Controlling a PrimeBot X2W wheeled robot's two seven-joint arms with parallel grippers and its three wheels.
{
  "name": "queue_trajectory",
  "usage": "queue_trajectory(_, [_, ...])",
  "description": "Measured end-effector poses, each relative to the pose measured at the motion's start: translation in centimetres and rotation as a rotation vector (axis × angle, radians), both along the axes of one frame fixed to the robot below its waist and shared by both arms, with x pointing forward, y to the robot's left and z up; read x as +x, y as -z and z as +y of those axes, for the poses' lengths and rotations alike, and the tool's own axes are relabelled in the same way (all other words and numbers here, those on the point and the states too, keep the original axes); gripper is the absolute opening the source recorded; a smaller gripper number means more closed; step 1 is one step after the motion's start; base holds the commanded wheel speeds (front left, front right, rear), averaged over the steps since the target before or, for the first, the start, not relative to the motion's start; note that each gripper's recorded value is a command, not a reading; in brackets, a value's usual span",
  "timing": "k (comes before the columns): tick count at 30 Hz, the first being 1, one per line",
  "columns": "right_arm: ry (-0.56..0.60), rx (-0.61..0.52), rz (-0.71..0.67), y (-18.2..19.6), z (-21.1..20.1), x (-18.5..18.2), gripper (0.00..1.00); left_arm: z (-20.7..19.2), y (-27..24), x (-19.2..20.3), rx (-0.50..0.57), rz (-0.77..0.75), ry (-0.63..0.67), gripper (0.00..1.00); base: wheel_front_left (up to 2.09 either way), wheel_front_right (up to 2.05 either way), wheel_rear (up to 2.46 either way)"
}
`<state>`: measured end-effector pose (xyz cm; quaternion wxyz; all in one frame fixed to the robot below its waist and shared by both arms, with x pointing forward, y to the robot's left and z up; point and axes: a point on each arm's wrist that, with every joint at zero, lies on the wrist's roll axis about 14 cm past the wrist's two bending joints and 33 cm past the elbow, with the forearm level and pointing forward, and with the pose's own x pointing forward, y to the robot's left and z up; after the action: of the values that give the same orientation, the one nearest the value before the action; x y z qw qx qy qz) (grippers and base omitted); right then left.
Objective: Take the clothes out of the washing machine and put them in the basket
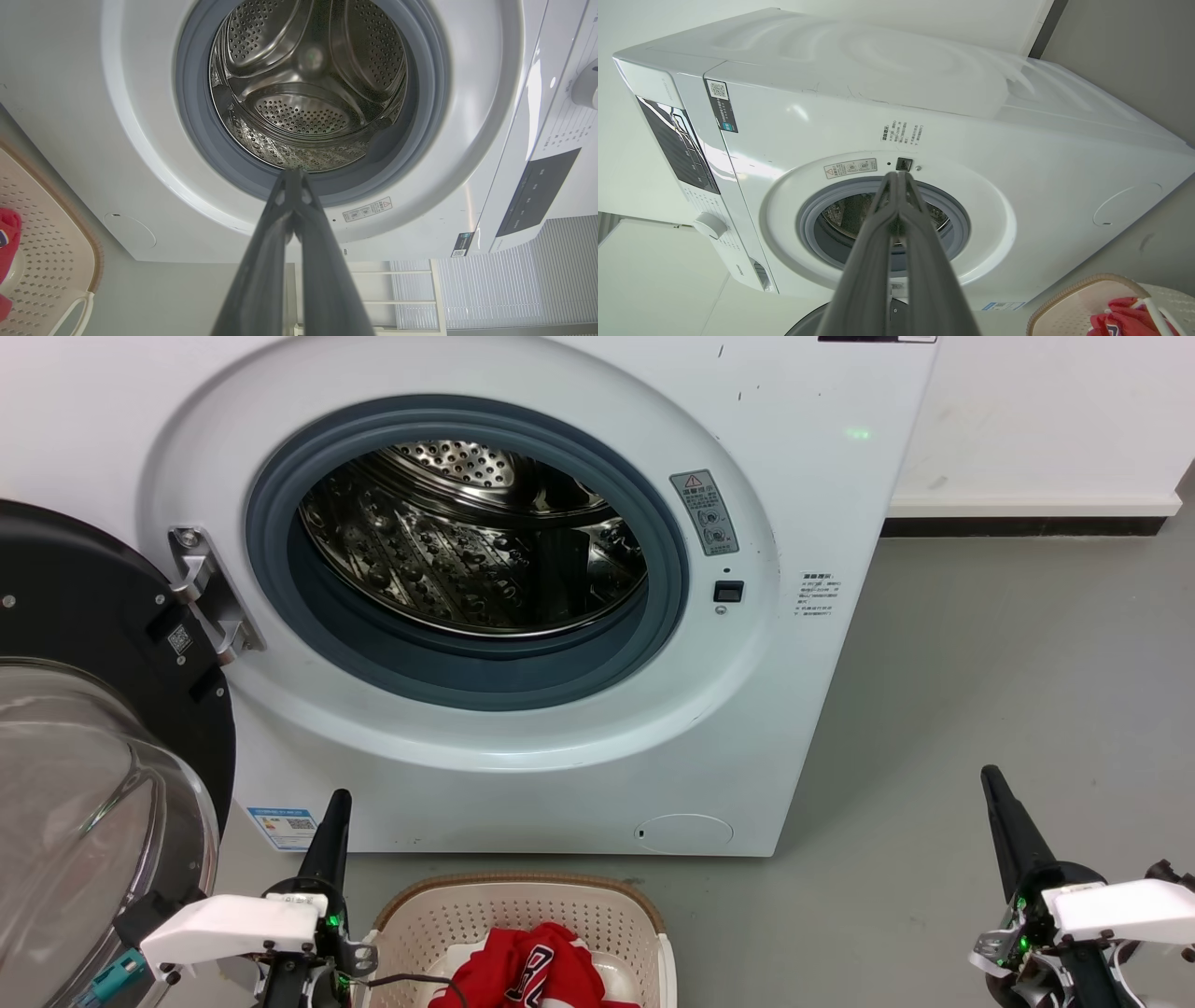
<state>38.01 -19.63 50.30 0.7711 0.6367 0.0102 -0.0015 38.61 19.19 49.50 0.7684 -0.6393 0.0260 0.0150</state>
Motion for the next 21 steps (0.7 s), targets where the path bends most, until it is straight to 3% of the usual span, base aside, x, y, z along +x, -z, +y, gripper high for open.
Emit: queue_trajectory(21, [0.012, 0.157, -0.005, -0.10, -0.35, 0.59, 0.00, 0.68, -0.80, 0.16, -0.154, -0.040, -0.014, 0.00, 0.00, 0.00, 0.00])
